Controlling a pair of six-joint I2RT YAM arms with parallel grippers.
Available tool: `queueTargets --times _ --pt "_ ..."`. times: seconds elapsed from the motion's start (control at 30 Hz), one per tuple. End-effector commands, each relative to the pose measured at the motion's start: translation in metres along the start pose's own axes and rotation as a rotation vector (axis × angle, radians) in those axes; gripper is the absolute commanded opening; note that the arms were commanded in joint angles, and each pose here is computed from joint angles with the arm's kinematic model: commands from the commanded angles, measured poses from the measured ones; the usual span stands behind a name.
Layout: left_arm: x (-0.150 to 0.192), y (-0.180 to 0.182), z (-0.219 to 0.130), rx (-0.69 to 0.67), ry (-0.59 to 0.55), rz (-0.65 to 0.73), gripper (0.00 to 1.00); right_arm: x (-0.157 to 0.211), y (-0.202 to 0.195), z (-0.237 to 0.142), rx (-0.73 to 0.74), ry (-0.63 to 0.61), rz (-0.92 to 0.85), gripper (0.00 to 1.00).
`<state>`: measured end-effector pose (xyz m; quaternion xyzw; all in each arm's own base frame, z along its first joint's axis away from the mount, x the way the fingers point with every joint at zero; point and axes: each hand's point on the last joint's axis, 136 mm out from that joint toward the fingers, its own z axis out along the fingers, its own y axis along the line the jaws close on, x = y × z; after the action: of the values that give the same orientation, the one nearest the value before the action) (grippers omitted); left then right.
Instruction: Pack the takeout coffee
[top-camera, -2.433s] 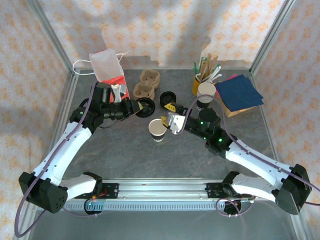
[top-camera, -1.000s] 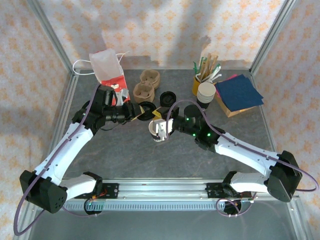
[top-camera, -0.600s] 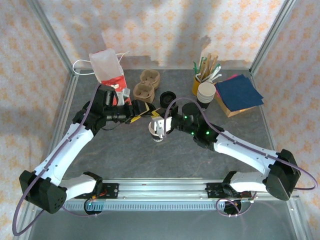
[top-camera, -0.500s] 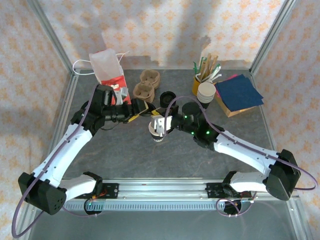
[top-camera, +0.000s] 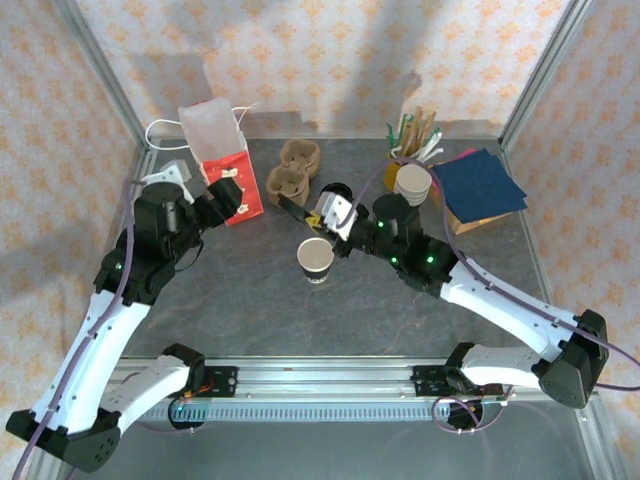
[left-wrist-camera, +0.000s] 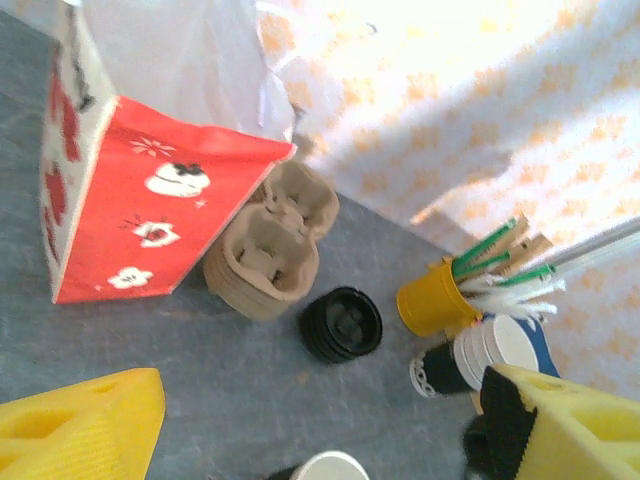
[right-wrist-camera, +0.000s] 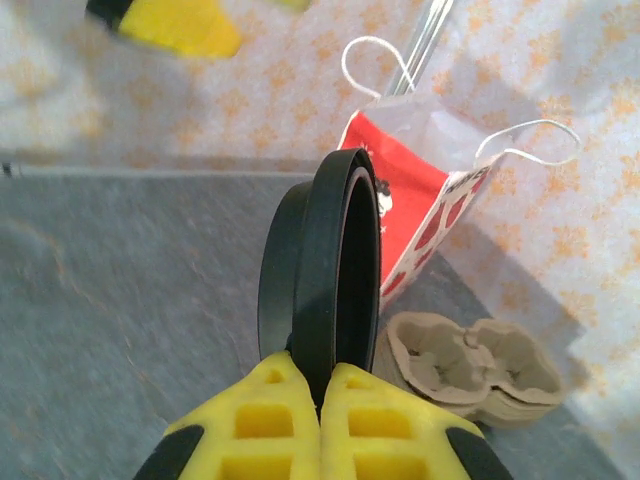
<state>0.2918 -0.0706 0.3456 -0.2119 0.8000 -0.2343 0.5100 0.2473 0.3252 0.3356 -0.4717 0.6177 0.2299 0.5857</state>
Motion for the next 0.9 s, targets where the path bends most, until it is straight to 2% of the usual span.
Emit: queueTargets --times 0.0,0.2,0.4,0.67,0.87 --pt "-0.011 0.008 0.007 -0.011 -0.101 0.002 0.82 -0.002 -0.003 0.002 -0.018 0.039 0.384 0.0" --pt "0.029 0.0 0.034 0.055 0.081 0.077 0.81 0.01 -0.021 -0.003 -0.079 0.066 0.84 0.0" --pt "0.067 -0.007 0.048 0.171 0.199 0.069 0.81 0.037 -0.032 -0.013 -0.139 0.118 1.175 0.0" --pt "0.105 0.006 0.065 0.194 0.296 0.005 0.77 0.086 -0.023 -0.024 -0.167 0.187 1.418 0.0" --pt "0.125 0.017 0.073 0.181 0.346 -0.02 0.77 0.112 -0.012 -0.022 -0.159 0.219 1.454 0.0"
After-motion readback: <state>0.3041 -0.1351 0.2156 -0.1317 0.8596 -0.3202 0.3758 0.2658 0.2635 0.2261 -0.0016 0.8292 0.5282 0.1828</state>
